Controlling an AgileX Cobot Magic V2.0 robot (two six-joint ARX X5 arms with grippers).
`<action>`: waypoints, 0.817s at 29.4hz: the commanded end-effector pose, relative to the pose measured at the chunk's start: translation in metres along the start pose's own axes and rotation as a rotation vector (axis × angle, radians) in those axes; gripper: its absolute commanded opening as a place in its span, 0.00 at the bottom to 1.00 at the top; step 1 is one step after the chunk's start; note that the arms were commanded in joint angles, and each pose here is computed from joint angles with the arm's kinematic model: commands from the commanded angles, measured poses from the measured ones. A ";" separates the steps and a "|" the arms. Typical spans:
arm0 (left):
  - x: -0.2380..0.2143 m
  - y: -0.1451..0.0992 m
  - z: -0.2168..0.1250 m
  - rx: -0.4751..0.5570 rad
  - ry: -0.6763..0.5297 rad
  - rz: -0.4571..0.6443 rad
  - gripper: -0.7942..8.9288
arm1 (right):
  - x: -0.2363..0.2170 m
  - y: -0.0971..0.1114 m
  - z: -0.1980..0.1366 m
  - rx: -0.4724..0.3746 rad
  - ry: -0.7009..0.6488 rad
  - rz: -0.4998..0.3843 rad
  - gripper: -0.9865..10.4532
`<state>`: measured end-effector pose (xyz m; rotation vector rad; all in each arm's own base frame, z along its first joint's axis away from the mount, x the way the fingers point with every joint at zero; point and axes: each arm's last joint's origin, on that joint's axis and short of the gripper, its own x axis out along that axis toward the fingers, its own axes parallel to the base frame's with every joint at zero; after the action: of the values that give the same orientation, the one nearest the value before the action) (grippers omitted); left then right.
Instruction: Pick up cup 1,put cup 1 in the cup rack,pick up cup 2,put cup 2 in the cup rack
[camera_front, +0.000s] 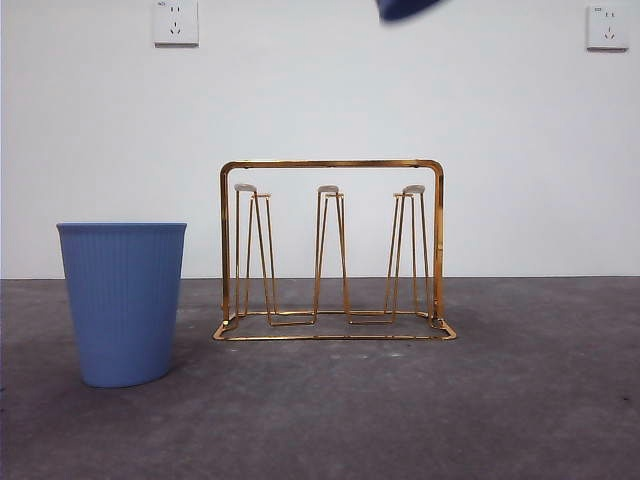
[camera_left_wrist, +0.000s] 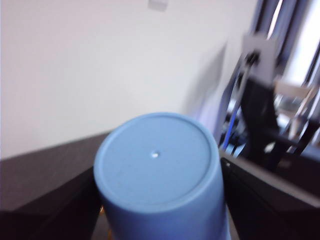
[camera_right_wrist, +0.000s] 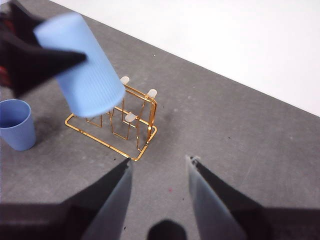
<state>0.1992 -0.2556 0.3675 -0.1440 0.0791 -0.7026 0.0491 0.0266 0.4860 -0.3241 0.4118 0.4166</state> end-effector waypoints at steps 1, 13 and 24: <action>0.016 -0.003 -0.006 0.046 0.022 0.017 0.07 | 0.001 0.000 -0.001 0.014 0.004 -0.004 0.25; 0.072 -0.006 -0.023 0.146 0.157 0.141 0.07 | 0.001 0.000 -0.003 0.021 0.025 -0.001 0.25; 0.093 0.008 -0.053 0.151 0.239 0.190 0.07 | 0.001 0.000 -0.003 0.021 0.023 -0.002 0.25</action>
<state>0.2667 -0.3137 0.3148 0.0974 0.2669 -0.5339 0.0481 0.0259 0.4838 -0.3206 0.4394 0.4142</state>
